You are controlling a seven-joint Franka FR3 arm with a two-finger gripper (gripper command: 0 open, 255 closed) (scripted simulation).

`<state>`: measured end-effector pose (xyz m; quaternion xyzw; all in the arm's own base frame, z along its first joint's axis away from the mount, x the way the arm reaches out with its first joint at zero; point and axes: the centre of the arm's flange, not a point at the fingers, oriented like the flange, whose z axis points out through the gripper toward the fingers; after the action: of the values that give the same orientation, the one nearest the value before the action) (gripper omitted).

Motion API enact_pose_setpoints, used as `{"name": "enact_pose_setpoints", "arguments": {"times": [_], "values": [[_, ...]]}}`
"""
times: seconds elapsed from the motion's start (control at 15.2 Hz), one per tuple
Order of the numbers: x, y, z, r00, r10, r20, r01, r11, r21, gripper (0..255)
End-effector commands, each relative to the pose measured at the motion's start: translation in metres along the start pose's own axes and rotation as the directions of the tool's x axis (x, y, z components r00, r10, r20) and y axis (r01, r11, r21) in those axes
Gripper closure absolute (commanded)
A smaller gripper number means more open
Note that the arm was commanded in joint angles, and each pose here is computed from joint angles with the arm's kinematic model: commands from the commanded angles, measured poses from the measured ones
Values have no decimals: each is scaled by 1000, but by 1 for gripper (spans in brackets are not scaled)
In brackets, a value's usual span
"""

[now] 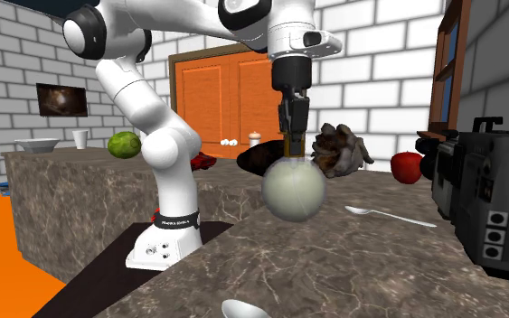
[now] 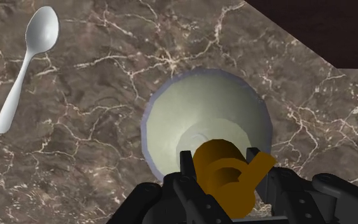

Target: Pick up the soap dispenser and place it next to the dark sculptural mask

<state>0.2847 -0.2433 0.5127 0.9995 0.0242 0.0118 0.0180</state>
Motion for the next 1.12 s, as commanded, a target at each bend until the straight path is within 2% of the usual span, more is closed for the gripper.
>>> {"name": "enact_pose_setpoints", "arguments": {"times": [0.0,1.06], "values": [[2,-1,-10,1000,0,0,0,1000,0,255],[4,2,-94,1000,0,0,0,1000,0,255]]}}
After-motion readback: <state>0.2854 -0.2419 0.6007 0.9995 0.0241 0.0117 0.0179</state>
